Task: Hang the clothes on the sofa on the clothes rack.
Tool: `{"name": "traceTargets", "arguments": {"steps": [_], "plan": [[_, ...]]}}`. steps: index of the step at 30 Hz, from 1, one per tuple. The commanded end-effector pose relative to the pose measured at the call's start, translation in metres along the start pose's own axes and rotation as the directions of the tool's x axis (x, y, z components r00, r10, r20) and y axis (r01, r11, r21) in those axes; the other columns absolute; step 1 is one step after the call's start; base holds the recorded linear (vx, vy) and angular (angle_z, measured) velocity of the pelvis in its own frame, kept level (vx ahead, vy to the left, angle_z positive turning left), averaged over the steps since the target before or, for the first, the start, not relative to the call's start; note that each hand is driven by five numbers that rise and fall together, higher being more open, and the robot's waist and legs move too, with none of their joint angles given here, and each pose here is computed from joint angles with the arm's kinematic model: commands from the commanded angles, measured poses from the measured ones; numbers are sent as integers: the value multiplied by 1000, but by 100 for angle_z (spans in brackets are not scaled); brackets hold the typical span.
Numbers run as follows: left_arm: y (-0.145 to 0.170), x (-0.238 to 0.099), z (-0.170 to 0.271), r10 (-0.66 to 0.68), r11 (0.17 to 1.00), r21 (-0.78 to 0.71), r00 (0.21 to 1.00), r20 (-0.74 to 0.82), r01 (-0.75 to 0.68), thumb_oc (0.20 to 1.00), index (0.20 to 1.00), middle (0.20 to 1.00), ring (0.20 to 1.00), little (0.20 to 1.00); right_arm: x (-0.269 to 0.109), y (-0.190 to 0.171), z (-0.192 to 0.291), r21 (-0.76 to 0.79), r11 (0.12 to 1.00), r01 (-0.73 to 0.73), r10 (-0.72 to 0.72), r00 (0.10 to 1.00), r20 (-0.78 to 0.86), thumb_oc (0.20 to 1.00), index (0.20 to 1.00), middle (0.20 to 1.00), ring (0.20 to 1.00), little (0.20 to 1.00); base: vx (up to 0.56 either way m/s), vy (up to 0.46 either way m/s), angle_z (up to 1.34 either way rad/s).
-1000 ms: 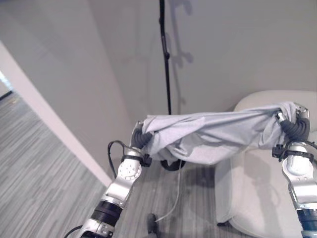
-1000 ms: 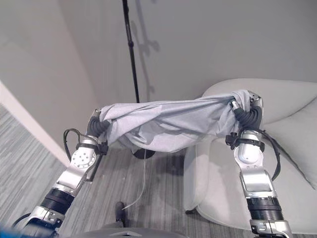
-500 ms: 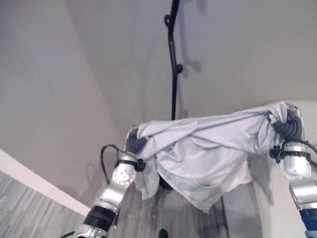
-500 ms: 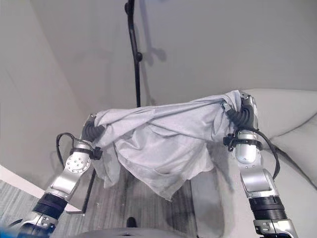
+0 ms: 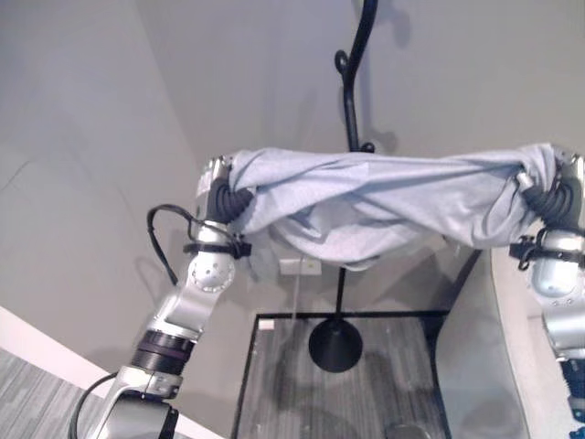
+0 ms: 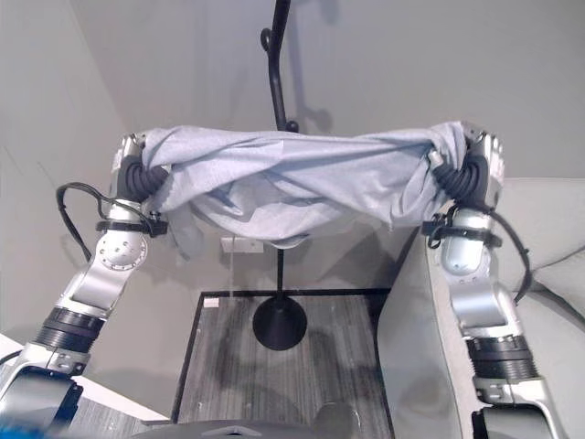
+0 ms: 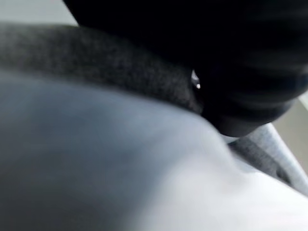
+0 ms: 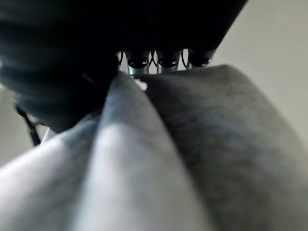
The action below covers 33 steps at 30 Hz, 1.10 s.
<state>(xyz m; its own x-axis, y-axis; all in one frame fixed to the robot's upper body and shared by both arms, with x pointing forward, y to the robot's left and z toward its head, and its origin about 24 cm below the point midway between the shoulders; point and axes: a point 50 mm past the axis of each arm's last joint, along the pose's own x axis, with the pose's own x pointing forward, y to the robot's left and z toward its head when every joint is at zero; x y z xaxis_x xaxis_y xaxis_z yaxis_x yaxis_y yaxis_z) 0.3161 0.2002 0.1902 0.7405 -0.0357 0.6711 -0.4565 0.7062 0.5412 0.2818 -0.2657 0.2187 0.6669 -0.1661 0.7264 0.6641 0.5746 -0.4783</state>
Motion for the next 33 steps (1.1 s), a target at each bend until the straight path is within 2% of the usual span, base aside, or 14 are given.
{"name": "traceTargets", "arguments": {"steps": [1, 12, 17, 24, 27, 30, 33], "plan": [[23, 22, -3, 123, 987, 94, 992, 39, -127, 200, 200, 200, 200, 200, 40, -30, 8, -25, 982, 190, -188, 980, 62, 200, 200, 200, 200, 200, 294, -102, 27], [4, 61, -4, 66, 989, 134, 998, -9, -65, 200, 200, 200, 200, 200, 62, -25, 10, -75, 996, 46, -39, 995, 91, 200, 200, 200, 200, 200, 222, -93, 38], [7, 73, -13, 69, 987, 147, 995, -69, -59, 200, 200, 200, 200, 200, 74, -19, 10, -82, 997, 7, -1, 997, 75, 200, 200, 200, 200, 200, 139, -83, 22], [40, 85, -33, 113, 953, 294, 986, -120, -74, 200, 200, 200, 200, 200, 90, -19, 13, -112, 994, -9, 19, 996, 82, 200, 200, 200, 200, 200, 102, -43, 8], [69, 89, -45, 165, 920, 380, 974, -152, -96, 200, 200, 200, 200, 200, 102, -14, 21, -112, 993, -32, 44, 994, 104, 200, 200, 200, 200, 200, 144, -51, -1], [75, 90, -47, 182, 913, 394, 970, -160, -106, 200, 200, 200, 200, 200, 106, -14, 24, -114, 993, -33, 45, 993, 112, 200, 200, 200, 200, 200, 65, -21, -3], [92, 84, -67, 203, 891, 449, 945, -255, -70, 200, 200, 200, 200, 200, 120, -8, 32, -119, 989, -85, 98, 989, 112, 200, 200, 200, 200, 200, 93, -30, 1]]}}
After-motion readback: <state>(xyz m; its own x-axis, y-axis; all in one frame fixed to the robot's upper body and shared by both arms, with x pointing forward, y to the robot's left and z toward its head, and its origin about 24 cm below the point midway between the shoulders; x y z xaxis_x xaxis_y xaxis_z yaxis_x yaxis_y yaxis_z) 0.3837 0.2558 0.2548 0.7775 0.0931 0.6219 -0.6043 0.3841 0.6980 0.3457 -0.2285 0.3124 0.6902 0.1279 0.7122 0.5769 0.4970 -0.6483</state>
